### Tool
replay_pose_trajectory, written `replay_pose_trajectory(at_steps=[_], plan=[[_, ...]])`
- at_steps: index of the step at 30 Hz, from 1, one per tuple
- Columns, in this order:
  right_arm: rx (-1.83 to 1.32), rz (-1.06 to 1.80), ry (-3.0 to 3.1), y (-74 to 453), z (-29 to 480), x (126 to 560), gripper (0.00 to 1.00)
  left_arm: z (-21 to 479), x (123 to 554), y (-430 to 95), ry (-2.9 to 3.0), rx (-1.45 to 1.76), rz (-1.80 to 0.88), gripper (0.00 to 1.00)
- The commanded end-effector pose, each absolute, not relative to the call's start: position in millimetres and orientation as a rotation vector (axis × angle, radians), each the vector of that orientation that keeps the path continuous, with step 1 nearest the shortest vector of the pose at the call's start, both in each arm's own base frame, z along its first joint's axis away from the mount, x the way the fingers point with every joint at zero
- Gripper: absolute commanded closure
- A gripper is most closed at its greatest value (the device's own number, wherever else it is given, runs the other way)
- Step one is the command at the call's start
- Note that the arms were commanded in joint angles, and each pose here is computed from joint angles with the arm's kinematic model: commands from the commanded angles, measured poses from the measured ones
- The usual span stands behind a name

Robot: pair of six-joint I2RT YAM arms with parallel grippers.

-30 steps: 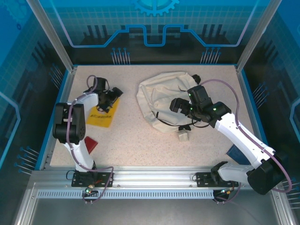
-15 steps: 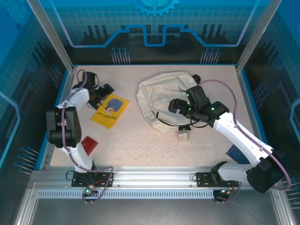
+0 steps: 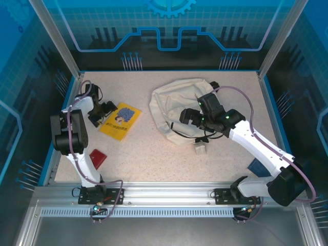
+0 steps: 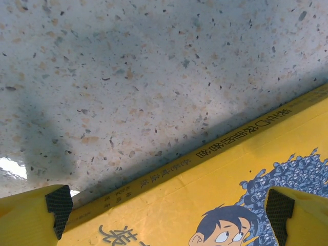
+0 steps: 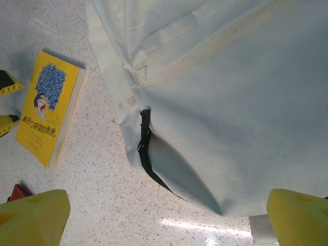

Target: Pack books, pencil case, and school supplies into a backpack

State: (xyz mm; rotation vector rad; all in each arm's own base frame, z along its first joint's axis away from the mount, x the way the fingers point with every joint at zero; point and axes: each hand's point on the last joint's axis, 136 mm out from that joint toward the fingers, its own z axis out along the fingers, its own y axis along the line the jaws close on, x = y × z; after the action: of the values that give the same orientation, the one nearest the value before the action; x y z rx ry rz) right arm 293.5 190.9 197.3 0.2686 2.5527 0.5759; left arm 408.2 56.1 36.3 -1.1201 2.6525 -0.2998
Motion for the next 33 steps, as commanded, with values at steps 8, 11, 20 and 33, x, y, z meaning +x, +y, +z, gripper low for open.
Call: replay_pose_trajectory(at_steps=[8,11,20,33], plan=[[0.212,0.561,2.573,212.4,200.1,299.2,0.0,37.1,376.6,16.4,2.692,-1.128,-0.543,0.04],[0.17,0.554,2.584,226.9,198.2,303.3,0.01,42.2,367.9,-8.7,2.708,-1.075,-0.617,0.07],[-0.132,0.47,2.706,317.0,160.0,314.0,0.06,45.0,329.7,-85.4,2.787,-0.886,-0.812,0.27],[-0.323,0.288,2.754,397.0,72.1,361.0,0.28,40.0,326.1,-80.9,2.772,-0.906,-0.736,0.45]])
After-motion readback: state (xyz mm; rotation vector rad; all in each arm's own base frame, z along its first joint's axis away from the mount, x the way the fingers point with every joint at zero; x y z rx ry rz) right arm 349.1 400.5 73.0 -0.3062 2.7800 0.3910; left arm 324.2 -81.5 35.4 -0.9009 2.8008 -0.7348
